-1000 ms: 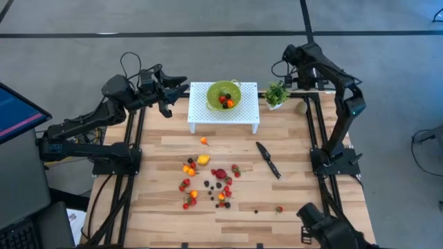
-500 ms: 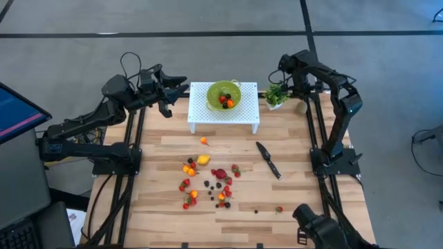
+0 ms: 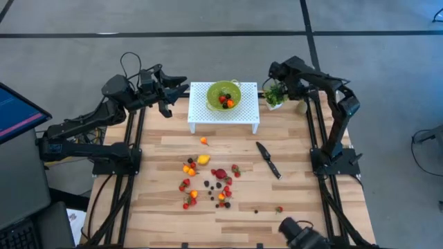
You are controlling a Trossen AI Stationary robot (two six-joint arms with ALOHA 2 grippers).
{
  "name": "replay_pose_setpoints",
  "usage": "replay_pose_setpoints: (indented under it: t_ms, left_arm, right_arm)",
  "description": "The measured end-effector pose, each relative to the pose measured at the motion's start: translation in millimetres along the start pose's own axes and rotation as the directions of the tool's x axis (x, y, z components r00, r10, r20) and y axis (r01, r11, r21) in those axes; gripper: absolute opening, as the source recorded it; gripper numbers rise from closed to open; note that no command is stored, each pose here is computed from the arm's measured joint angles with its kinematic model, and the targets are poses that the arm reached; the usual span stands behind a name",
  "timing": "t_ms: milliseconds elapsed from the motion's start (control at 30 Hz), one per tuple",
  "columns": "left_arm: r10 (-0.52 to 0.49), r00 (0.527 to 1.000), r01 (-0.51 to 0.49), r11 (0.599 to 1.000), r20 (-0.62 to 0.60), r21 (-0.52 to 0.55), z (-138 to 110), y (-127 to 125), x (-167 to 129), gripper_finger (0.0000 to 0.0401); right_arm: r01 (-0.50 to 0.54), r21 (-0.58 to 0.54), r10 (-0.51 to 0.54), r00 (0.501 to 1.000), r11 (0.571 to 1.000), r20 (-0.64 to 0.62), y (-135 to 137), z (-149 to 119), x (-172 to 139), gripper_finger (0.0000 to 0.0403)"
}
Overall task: Pick & Place Fruit
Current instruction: Put the brown kiwi into the green strainer bowl
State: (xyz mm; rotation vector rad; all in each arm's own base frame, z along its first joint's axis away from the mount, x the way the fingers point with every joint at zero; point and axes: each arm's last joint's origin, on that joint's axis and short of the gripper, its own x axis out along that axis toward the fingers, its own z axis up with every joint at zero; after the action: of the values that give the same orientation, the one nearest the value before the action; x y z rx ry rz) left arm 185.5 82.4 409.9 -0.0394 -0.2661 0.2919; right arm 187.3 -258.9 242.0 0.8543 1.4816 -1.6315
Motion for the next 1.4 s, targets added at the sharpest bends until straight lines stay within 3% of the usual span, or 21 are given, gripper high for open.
replay_pose_setpoints:
  t_ms: [167, 267, 433, 533, 667, 800, 967, 1100, 1400]
  left_arm:
    - [0.000, 1.000, 0.000, 1.000, 0.000, 0.000, 0, 0, 0, 0.0142]
    - [0.000, 1.000, 0.000, 1.000, 0.000, 0.000, 0, 0, 0, 0.0142]
    - [0.000, 1.000, 0.000, 1.000, 0.000, 0.000, 0, 0, 0, 0.0142]
    - [0.000, 1.000, 0.000, 1.000, 0.000, 0.000, 0, 0, 0, 0.0142]
    - [0.000, 1.000, 0.000, 1.000, 0.002, 0.000, 0, 0, 0, 0.0142]
    - [-0.001, 1.000, 0.001, 1.000, 0.004, 0.001, 0, 0, 0, 0.0142]
    - [-0.001, 1.000, 0.001, 1.000, 0.005, 0.001, 0, 0, 0, 0.0142]
    - [-0.001, 1.000, 0.001, 1.000, 0.004, 0.000, 0, 0, 0, 0.0142]
    - [-0.001, 1.000, 0.001, 1.000, 0.006, 0.001, 1, 0, 0, 0.0142]
  right_arm:
    - [-0.052, 0.065, 0.046, 0.995, 0.997, 0.092, 10, -17, -17, 0.0008]
    - [-0.143, 0.103, 0.121, 0.973, 0.984, 0.198, 10, -38, -28, 0.0002]
    - [-0.364, 0.177, 0.299, 0.902, 0.915, 0.312, 4, -71, -20, 0.0002]
    - [-0.461, 0.207, 0.392, 0.869, 0.863, 0.301, 0, -88, -6, 0.0002]
    - [-0.530, 0.203, 0.464, 0.834, 0.823, 0.298, 5, -122, 6, 0.0001]
    - [-0.554, 0.227, 0.469, 0.817, 0.801, 0.336, 17, -145, 16, 0.0001]
    - [-0.447, 0.295, 0.299, 0.851, 0.844, 0.432, 23, -134, 27, 0.0000]
    - [-0.322, 0.352, 0.173, 0.903, 0.879, 0.394, 15, -112, 37, 0.0000]
    - [-0.218, 0.327, 0.120, 0.948, 0.919, 0.293, -3, -70, 53, 0.0000]
